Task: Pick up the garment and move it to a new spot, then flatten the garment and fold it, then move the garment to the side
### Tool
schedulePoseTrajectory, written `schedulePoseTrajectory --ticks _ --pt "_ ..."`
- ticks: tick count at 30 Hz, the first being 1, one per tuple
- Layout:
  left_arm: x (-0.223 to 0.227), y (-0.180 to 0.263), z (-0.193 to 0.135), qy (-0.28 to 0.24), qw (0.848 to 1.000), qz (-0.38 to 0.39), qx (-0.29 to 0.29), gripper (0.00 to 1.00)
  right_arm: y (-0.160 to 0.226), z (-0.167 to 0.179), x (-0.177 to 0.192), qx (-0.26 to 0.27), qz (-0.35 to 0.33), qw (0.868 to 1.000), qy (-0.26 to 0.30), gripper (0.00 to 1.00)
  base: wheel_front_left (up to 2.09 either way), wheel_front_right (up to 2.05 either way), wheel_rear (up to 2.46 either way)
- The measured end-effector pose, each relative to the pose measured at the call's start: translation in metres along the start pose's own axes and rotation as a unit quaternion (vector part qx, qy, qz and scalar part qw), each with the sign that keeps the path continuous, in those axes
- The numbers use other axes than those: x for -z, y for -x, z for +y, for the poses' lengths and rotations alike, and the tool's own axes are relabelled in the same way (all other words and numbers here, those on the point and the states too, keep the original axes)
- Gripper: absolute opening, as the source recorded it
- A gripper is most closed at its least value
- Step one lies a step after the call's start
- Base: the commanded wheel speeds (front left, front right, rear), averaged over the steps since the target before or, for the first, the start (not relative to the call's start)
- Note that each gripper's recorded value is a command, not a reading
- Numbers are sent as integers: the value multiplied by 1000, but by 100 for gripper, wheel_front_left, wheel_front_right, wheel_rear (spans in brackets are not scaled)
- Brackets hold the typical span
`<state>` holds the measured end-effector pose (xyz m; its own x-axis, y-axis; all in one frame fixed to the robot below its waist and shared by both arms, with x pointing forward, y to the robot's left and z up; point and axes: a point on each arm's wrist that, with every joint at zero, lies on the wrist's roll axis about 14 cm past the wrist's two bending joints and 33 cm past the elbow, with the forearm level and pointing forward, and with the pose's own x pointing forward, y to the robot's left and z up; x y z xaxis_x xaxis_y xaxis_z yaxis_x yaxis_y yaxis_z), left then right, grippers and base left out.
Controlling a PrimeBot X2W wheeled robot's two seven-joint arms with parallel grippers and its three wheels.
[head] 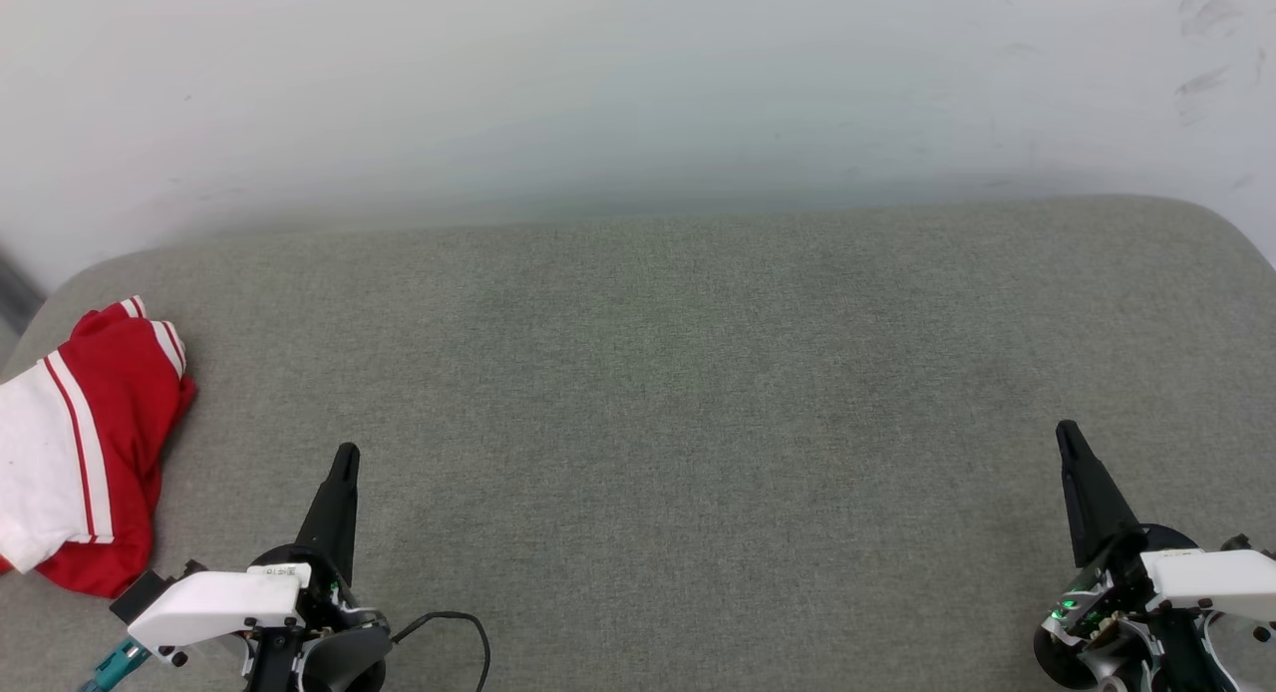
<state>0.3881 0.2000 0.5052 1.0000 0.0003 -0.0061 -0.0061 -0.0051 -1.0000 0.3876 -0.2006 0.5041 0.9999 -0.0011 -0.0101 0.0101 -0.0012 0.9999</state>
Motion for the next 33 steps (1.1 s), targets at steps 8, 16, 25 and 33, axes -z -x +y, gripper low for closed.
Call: schedulePoseTrajectory --ticks 8,16,25,33 --pt "0 0 0 0 1000 0 0 0 0 0 0 0 0 1000 0 0 0 0 0" --pt "0 0 0 0 1000 0 0 0 0 0 0 0 0 1000 0 0 0 0 0" --pt "0 0 0 0 1000 0 0 0 0 0 0 0 0 1000 0 0 0 0 0" --pt "1 6 15 2 1000 0 -22 100 6 -15 0 22 -1 1000 -1 100 0 0 0"
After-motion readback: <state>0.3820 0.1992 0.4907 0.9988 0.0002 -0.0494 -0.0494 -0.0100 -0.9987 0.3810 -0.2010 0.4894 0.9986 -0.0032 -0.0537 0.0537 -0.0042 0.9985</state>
